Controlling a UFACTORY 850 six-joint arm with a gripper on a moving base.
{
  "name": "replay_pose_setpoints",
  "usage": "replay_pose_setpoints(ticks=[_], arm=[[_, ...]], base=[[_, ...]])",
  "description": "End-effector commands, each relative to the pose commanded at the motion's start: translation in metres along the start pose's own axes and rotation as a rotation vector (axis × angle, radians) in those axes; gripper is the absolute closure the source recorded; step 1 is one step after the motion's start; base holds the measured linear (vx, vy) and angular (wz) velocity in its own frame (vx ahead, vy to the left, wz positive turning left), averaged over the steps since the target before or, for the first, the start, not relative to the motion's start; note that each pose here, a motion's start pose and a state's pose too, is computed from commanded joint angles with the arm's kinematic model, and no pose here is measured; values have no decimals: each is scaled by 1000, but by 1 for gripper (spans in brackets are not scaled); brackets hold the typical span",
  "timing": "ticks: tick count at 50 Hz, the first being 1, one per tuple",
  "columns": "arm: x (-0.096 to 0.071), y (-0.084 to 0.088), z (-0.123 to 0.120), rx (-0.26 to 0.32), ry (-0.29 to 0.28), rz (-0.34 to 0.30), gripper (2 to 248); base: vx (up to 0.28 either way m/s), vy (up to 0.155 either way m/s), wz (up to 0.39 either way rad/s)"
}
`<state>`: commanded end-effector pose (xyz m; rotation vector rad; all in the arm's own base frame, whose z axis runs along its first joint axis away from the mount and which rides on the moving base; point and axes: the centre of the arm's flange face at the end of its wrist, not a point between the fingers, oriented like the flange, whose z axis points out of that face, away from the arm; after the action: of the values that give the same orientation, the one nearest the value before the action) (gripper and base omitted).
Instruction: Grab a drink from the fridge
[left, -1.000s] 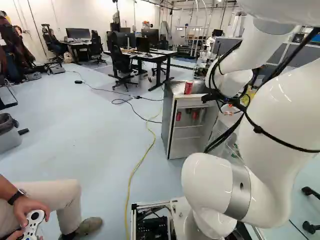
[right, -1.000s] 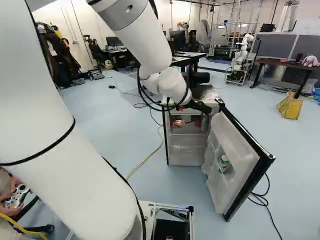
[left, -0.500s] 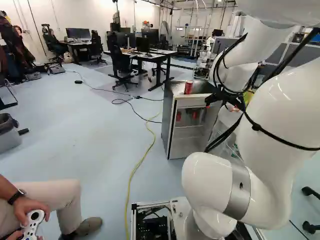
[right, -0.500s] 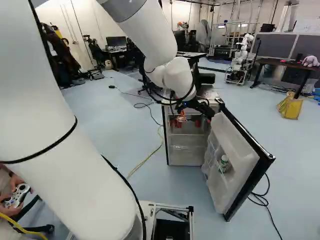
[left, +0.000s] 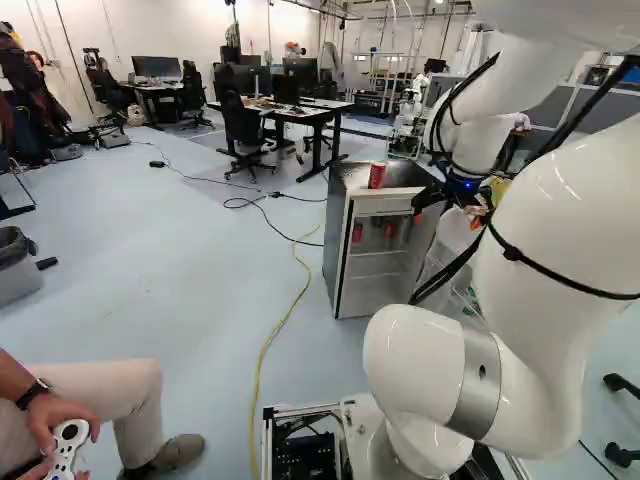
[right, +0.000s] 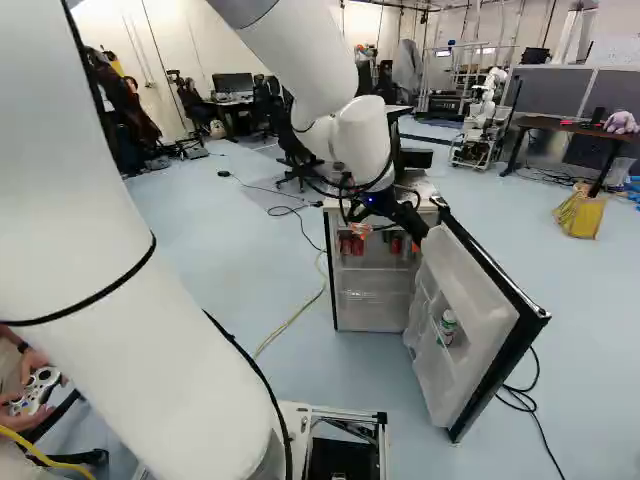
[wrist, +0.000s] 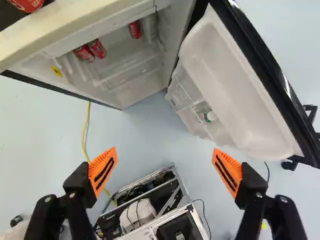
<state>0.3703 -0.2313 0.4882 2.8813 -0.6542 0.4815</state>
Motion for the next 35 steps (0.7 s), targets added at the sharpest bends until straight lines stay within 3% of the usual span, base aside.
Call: replay_pose_setpoints(ticks=[35], arm=[[28, 27, 11, -18, -7, 49, 3]], base=[[0, 0, 0]])
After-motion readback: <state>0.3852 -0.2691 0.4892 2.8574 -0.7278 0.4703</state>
